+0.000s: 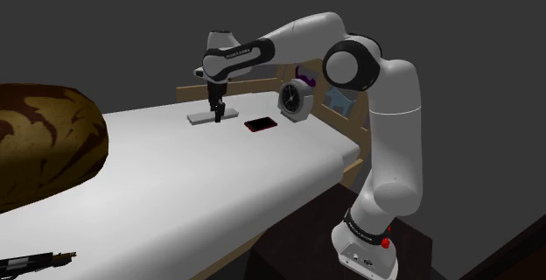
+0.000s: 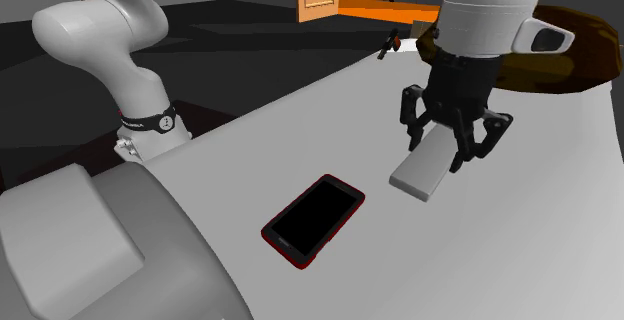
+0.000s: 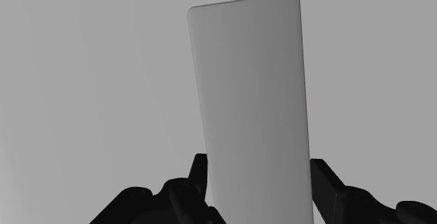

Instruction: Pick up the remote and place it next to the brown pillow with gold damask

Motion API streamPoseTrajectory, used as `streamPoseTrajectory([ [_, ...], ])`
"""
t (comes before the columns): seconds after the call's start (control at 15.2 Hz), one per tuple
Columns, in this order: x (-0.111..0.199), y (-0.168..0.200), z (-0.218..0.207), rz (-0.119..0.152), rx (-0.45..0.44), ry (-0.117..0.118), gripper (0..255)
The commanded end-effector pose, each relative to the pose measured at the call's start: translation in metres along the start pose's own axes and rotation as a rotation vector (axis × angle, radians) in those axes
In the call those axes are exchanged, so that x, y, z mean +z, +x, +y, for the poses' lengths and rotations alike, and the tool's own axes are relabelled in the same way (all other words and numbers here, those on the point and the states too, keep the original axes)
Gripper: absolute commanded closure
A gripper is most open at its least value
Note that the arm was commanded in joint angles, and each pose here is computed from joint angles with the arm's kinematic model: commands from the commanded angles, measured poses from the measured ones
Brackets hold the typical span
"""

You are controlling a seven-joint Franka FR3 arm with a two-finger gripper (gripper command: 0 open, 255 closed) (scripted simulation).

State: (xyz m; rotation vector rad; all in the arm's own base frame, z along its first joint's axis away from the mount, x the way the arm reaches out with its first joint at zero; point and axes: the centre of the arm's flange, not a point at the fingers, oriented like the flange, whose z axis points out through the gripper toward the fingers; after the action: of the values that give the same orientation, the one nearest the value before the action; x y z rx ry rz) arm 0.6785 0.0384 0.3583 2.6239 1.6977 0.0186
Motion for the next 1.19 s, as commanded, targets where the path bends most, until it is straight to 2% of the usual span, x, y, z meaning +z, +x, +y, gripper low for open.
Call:
streamPoseTrajectory([
  [0.0, -0.01, 0.0, -0.001, 0.0, 0.0, 0.0, 255],
  [1.12, -0.1, 0.001, 0.001, 0.0, 0.0, 0.0, 255],
])
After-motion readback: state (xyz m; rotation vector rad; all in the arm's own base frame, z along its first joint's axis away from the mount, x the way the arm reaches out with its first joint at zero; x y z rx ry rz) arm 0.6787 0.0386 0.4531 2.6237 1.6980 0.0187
